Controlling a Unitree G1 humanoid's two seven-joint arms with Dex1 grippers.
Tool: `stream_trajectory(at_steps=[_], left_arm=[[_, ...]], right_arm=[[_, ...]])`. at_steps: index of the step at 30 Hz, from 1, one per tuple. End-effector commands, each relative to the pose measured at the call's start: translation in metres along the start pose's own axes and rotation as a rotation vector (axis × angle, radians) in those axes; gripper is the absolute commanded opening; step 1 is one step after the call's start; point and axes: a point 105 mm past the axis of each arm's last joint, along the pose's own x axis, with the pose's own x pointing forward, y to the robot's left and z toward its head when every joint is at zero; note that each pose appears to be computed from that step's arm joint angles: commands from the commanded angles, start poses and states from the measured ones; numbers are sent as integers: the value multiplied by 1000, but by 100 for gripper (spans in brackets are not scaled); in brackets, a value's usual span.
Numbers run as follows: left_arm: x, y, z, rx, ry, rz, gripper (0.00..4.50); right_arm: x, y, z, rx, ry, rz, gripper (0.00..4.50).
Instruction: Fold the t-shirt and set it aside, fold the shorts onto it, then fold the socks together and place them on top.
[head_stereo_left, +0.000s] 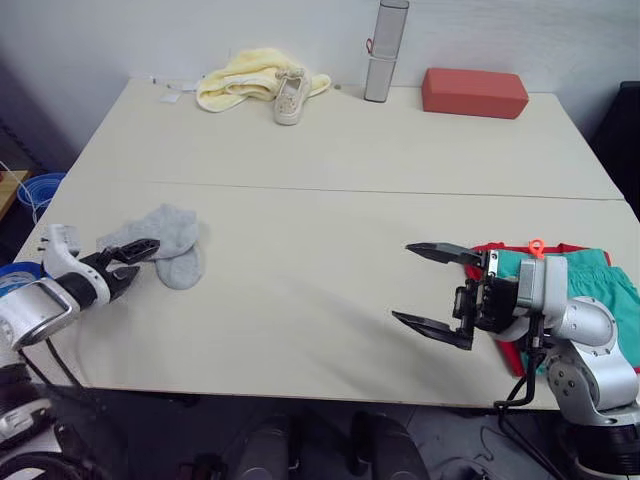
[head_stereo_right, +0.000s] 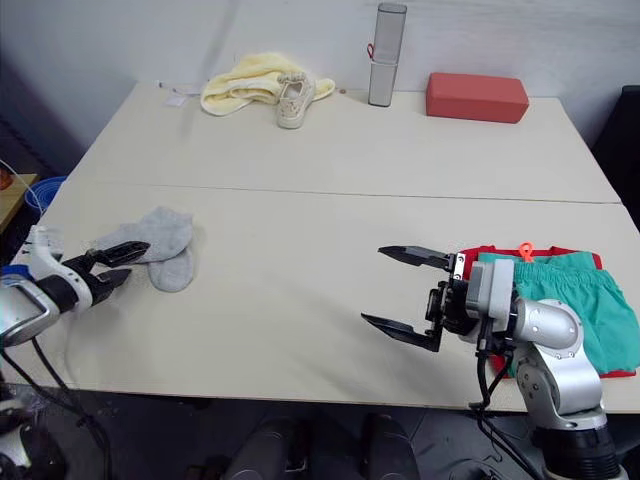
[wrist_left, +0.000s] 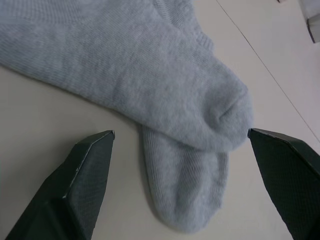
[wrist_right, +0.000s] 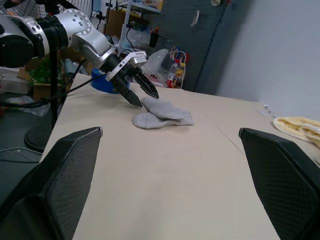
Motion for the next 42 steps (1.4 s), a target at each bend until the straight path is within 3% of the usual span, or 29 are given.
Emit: stream_trajectory(at_steps=[1,6,11,14,21,26,31,36,42], left_arm=[[15,0,3,-16,40,37,449],[40,-8,-8,29,150,63,449],[60,4,-22,66,219,143,449],[67,10,-35,95,271,162,393],[80,21,-60,142,347,189,164],[82,24,-61,144,328,180,3],[81,17,-61,103,300,116,3],[70,-21,-60,129,297,-30,3],[46,-68,-94,194,324,-158,3]], right_arm=[[0,-1,10,-36,-23,-3,450],[-5,-1,10,-28,-35,-21,450],[-8,-2,14,-32,-57,-37,450],[-9,-1,15,-31,-64,-45,450],[-11,1,16,-17,-71,-69,450],[-9,-1,18,-19,-68,-93,450],[-10,0,19,-14,-56,-108,450],[-13,0,18,-12,-34,-116,450],[-21,2,15,4,-6,-115,450]])
